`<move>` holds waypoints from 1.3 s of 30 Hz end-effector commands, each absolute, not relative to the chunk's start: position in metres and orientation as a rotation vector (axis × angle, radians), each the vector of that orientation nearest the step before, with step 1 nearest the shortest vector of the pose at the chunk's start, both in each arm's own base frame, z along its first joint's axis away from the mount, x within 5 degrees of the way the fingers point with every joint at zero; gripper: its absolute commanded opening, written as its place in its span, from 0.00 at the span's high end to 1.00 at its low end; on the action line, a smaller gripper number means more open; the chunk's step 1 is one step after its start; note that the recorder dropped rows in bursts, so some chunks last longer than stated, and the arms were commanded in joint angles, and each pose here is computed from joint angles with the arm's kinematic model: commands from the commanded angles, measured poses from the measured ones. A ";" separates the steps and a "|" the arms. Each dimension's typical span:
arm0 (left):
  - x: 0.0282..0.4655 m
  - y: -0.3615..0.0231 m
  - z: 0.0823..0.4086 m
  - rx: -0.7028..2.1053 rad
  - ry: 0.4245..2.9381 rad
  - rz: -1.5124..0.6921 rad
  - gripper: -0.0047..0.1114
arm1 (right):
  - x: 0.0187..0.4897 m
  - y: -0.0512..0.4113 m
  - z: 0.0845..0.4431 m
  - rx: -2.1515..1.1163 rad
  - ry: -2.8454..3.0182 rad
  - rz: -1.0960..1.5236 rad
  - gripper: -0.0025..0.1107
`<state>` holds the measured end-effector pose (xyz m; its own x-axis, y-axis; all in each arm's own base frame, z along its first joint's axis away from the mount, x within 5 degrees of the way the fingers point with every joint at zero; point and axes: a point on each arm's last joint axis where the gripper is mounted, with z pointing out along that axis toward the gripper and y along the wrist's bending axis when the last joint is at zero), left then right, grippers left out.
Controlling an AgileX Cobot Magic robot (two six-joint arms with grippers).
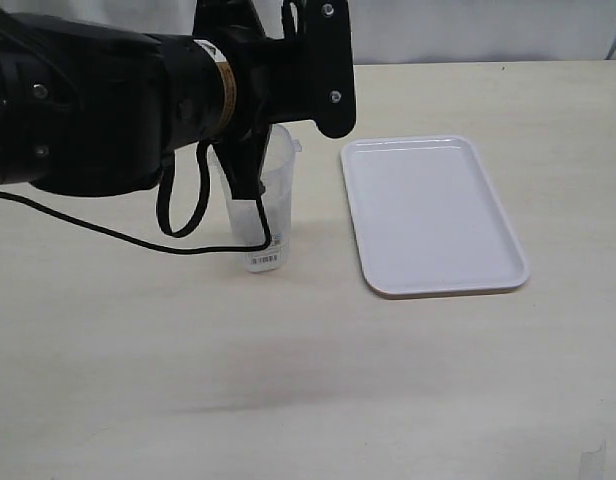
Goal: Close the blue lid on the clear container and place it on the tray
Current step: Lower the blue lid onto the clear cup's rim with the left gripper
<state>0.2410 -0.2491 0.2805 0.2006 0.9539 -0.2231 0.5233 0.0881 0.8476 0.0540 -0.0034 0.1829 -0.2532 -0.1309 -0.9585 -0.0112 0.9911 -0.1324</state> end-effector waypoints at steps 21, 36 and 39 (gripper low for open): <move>0.231 -0.247 0.270 1.635 1.586 0.487 0.96 | 0.054 -0.003 0.183 -0.101 1.821 -0.111 0.94; 0.226 -0.247 0.265 1.681 1.636 0.422 0.96 | 0.054 -0.003 0.183 -0.101 1.821 -0.111 0.94; 0.225 -0.248 0.264 1.690 1.646 0.406 0.96 | 0.054 -0.003 0.183 -0.101 1.821 -0.111 0.94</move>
